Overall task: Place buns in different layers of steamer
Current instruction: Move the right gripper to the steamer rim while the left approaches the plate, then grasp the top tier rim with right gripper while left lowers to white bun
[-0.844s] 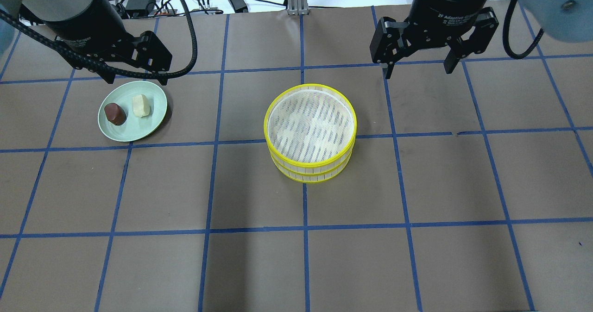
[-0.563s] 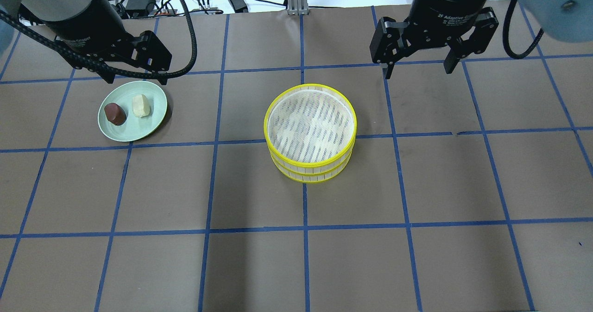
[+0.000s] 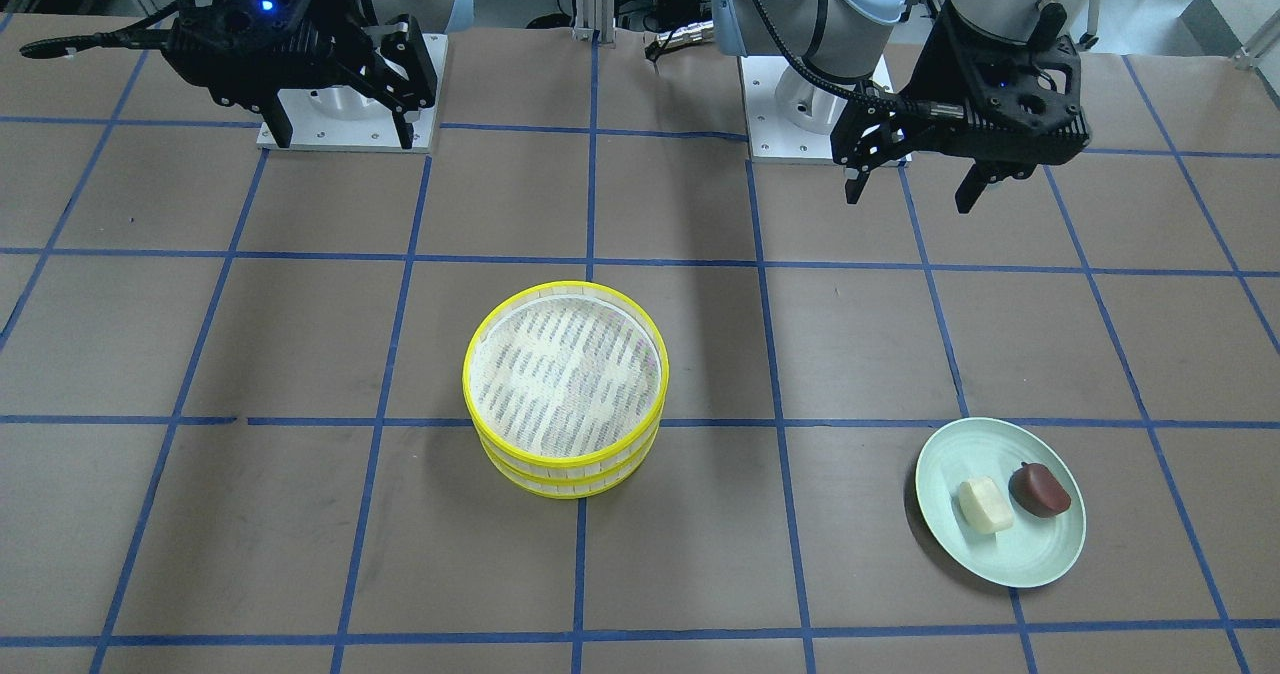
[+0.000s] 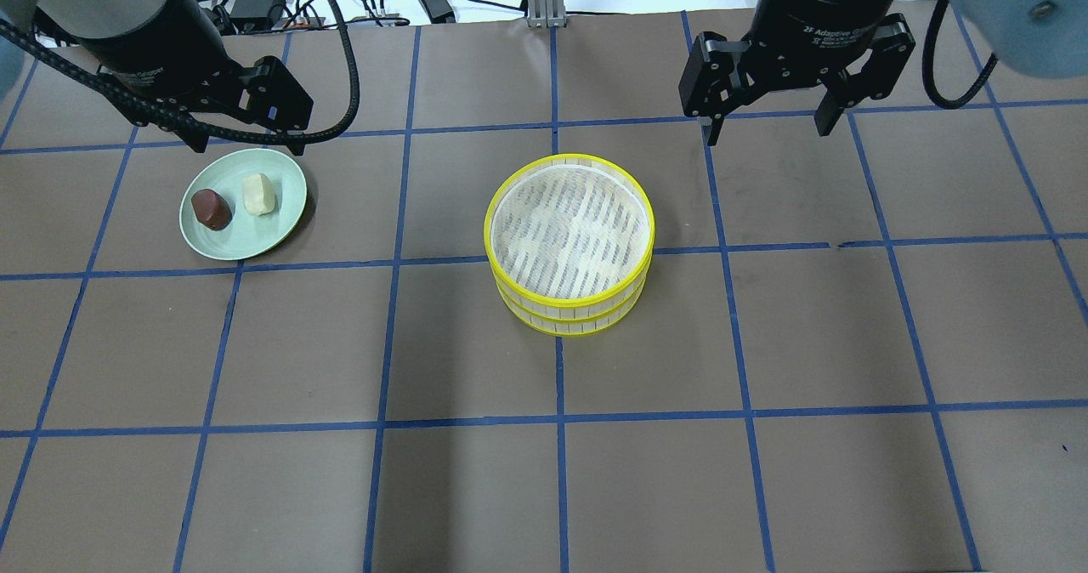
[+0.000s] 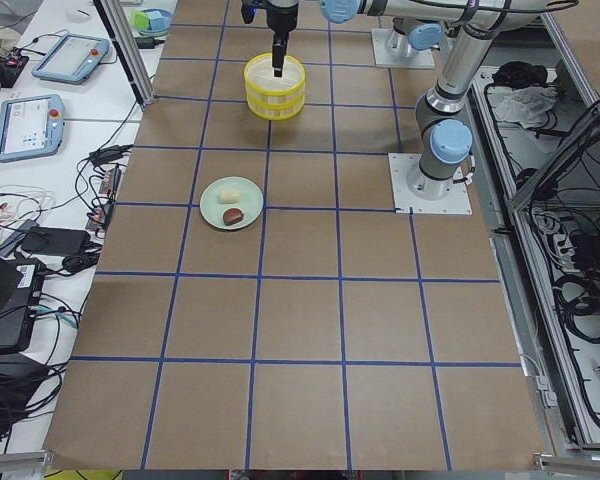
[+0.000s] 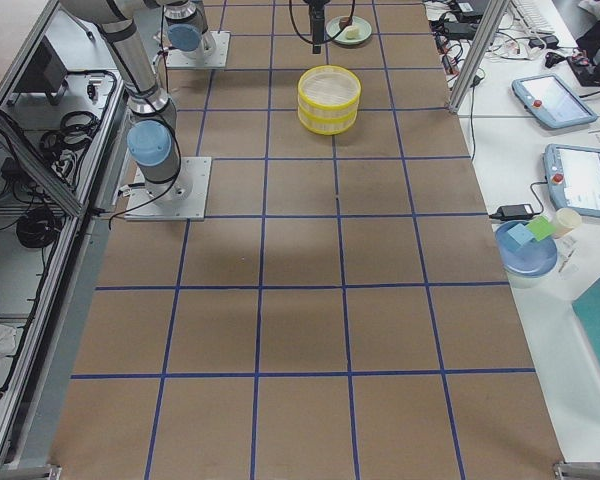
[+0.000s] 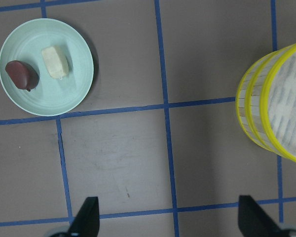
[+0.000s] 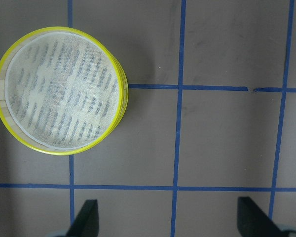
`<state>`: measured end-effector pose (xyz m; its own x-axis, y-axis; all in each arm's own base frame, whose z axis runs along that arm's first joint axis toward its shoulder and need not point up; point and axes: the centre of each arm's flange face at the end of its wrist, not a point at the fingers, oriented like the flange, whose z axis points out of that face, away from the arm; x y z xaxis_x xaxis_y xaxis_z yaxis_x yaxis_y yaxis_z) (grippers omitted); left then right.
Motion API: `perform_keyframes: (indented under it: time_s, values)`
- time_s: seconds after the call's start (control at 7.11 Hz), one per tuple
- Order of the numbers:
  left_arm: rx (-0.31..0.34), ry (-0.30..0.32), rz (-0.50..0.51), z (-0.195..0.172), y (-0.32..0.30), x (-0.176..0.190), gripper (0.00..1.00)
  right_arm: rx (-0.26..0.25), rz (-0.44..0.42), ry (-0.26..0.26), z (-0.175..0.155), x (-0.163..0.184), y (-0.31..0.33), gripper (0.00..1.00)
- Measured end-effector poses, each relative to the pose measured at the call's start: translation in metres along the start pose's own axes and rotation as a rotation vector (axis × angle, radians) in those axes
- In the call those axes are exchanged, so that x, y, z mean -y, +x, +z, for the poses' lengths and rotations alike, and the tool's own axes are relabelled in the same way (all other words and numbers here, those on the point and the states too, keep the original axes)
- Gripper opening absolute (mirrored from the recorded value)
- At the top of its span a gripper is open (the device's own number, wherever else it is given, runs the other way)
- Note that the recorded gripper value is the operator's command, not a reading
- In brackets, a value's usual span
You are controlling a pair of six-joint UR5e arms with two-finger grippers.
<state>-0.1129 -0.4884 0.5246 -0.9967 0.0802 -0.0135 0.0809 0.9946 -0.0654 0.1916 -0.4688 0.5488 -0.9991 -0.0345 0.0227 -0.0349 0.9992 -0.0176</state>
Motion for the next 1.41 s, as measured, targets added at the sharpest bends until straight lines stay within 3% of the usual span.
perform_keyframes:
  time_s: [0.42,0.7,1.13,1.41]
  values:
    - [0.001,-0.001,-0.005,0.000,-0.003,0.000,1.00,0.012,-0.001,-0.005,0.006,0.002,-0.003,1.00]
    - [0.002,-0.007,-0.008,0.001,-0.005,0.000,1.00,0.014,0.000,-0.039,0.029,0.007,-0.007,1.00]
    - [0.000,-0.017,-0.043,0.008,-0.026,0.003,1.00,0.009,0.016,-0.056,0.111,0.037,-0.027,0.99]
    - [-0.006,-0.054,-0.091,0.047,-0.083,0.011,1.00,0.003,0.031,-0.099,0.180,0.058,-0.044,0.95]
